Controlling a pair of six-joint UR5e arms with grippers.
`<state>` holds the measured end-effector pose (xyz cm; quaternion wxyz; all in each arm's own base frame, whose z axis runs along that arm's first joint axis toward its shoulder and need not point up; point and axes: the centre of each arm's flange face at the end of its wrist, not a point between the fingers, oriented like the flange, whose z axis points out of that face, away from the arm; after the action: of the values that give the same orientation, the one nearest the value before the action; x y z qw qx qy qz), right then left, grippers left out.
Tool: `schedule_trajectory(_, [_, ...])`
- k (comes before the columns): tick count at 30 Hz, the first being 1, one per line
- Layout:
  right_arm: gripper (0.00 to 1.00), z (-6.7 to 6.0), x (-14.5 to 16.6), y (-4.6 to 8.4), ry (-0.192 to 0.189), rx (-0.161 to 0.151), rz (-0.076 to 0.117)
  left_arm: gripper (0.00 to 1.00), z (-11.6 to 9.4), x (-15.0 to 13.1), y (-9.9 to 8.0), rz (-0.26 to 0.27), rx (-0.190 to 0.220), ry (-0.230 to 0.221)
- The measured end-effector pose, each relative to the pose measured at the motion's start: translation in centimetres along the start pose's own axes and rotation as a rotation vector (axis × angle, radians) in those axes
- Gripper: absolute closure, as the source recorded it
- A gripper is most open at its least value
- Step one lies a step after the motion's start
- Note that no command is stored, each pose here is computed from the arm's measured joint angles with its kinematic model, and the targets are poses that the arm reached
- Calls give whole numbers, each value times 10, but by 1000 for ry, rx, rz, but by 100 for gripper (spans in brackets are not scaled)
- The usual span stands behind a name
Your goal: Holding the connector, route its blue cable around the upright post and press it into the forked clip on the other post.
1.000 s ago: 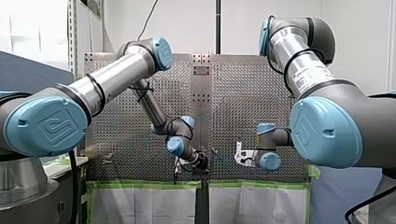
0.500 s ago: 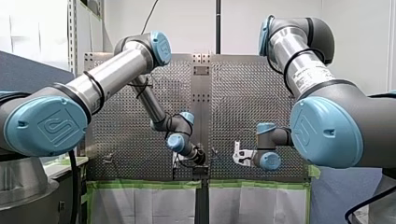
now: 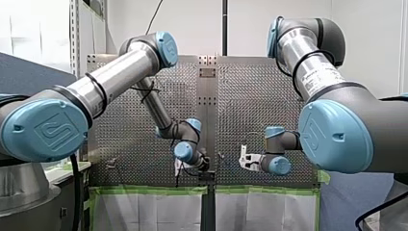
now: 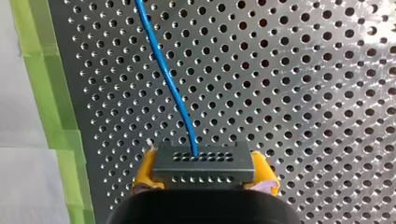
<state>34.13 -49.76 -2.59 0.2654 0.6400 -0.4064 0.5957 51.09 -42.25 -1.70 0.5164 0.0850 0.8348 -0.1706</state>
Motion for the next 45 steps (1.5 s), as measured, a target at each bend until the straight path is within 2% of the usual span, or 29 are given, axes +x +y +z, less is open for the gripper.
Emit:
schedule_trajectory(5, [100, -1, -1, 4, -12, -6, 2, 0, -4, 4, -23, 5, 3, -44])
schedule_trajectory(9, [100, -3, -2, 5, -26, -10, 3, 0, -9, 9, -47, -17, 11, -87])
schedule_trajectory(12, [100, -3, -3, 5, -33, -11, 1, 0, -11, 10, -56, -31, 5, -114])
schedule_trajectory(26, [100, -3, -3, 3, -39, -8, -6, 0, -16, 10, -56, -37, -103, -158])
schedule_trajectory(32, [100, 2, 2, 8, -37, -10, -1, 0, -22, 14, -72, -14, -125, -190])
schedule_trajectory(38, [100, 4, 4, 12, -37, -2, 3, 0, -32, 20, -98, 30, -134, -243])
schedule_trajectory(45, [100, 4, 4, 12, -39, 23, 8, 0, -35, 20, -99, 47, -187, -269])
